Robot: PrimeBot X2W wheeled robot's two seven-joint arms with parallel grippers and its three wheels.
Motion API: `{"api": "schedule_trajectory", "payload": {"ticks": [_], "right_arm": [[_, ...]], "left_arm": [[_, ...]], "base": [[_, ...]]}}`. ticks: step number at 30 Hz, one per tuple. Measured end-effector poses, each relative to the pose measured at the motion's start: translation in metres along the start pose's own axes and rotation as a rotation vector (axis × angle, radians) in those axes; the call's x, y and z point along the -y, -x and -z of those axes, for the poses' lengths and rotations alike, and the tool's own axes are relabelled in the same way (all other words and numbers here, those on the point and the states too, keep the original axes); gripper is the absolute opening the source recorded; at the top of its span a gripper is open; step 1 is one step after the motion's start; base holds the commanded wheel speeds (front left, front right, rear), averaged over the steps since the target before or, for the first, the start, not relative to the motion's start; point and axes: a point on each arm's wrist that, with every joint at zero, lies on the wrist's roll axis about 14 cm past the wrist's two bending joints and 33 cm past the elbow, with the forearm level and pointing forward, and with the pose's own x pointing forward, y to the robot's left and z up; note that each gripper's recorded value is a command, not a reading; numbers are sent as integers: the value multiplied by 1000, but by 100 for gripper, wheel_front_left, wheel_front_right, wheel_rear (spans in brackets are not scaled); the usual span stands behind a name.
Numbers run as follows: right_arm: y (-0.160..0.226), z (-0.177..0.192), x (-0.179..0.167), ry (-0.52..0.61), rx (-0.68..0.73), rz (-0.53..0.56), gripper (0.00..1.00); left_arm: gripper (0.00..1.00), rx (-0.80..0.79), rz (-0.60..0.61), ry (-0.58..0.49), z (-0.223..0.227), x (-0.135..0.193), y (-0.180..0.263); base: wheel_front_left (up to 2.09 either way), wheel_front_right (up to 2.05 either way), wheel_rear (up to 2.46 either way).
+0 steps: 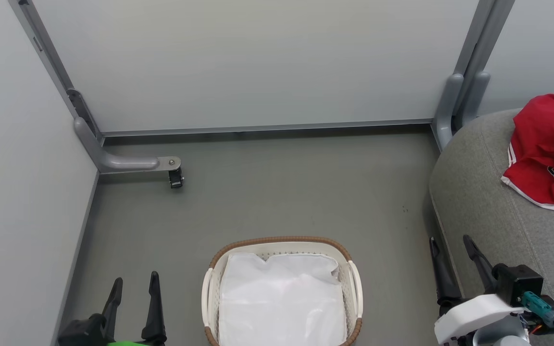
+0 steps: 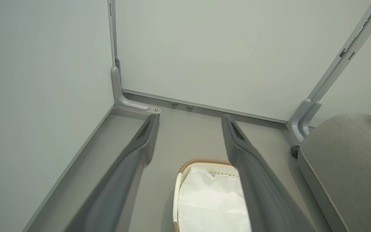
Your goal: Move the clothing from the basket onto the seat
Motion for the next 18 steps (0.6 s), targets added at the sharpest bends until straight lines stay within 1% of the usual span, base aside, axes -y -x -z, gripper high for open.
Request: {"api": "schedule_trajectory", "payload": {"ticks": [4, 5, 11, 18], "right_arm": [[0, 0, 0, -4, 1, 1, 100], [1, 0, 0, -5, -1, 2, 0], [8, 20, 3, -33, -63, 22, 0], [9, 21, 12, -158, -76, 70, 0]], "left_arm": [[100, -3, 1, 0, 1, 0, 0], [0, -5, 1, 1, 2, 1, 0], [0, -57, -15, 13, 17, -3, 4], [0, -81, -56, 134, 20, -10, 2]], "base": [[0, 0, 0], [0, 0, 0], [0, 0, 0], [0, 0, 0]]}}
